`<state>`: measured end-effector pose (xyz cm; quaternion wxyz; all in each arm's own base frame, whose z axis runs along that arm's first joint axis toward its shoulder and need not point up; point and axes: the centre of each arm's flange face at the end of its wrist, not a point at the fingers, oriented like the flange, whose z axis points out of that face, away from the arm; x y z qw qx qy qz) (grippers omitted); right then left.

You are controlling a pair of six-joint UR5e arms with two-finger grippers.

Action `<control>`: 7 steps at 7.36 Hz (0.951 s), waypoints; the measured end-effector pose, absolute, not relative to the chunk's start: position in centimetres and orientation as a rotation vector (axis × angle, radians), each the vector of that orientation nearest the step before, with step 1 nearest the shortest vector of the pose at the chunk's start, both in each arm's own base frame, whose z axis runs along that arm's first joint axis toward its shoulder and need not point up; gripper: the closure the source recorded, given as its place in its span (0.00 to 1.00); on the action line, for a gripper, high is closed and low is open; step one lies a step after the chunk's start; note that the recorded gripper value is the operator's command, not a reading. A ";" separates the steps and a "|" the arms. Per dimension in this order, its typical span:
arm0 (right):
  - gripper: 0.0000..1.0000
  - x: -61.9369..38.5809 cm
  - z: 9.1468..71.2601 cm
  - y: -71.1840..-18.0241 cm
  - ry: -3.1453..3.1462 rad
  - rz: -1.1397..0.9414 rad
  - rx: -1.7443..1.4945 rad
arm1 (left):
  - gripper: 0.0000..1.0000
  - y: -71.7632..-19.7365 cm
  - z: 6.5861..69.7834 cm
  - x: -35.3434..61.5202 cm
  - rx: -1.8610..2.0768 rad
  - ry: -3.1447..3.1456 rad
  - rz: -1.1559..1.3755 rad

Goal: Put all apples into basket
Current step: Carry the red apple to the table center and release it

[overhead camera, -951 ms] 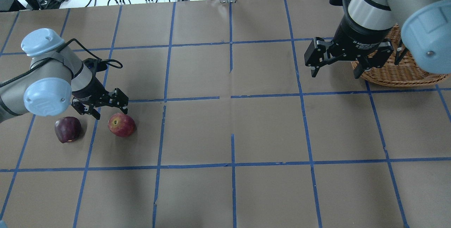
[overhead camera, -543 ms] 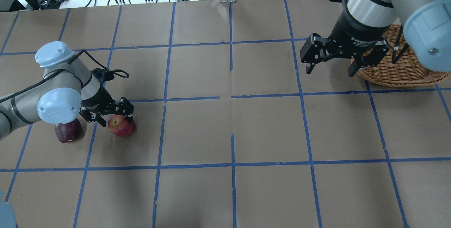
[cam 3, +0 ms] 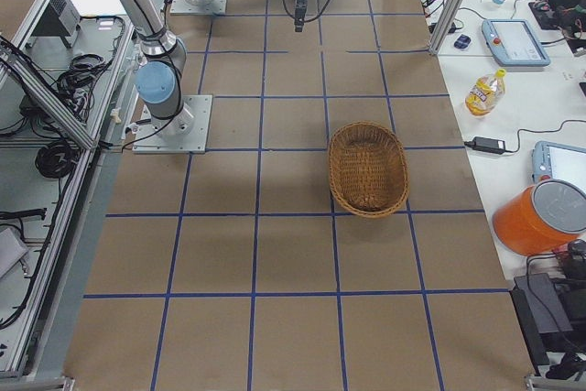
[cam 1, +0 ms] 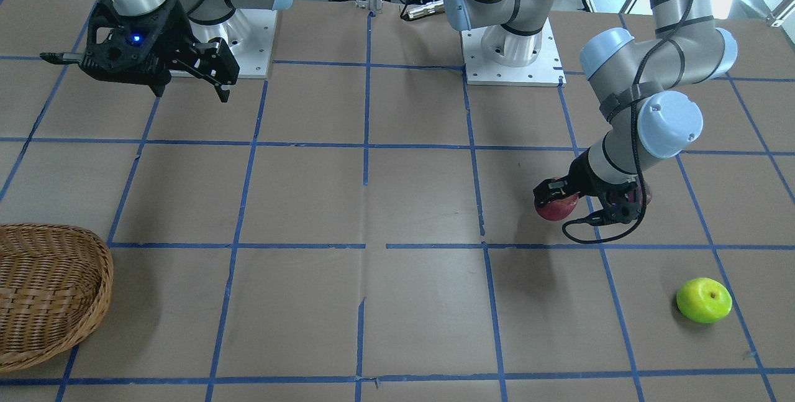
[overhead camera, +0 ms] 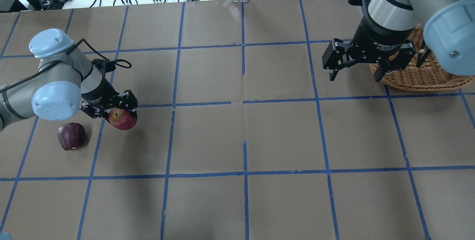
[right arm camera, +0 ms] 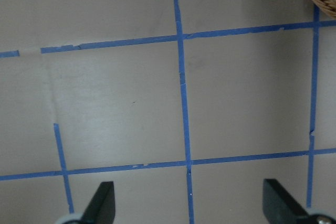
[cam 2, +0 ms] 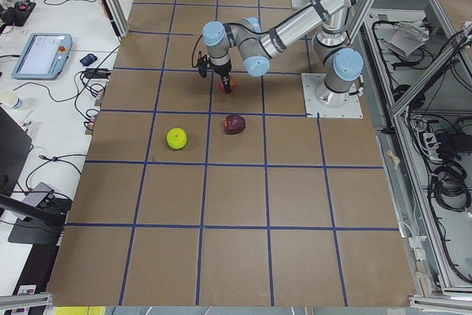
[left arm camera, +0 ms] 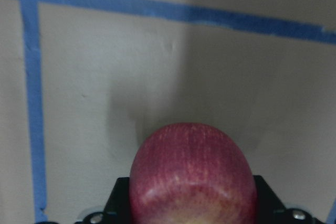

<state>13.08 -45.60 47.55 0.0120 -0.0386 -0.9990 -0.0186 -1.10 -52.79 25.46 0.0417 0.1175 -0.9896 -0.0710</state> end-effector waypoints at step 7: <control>0.00 12.7 45.0 -46.7 -3.087 -0.093 -0.124 | 0.00 -55.7 20.6 -33.3 0.410 -2.933 -0.027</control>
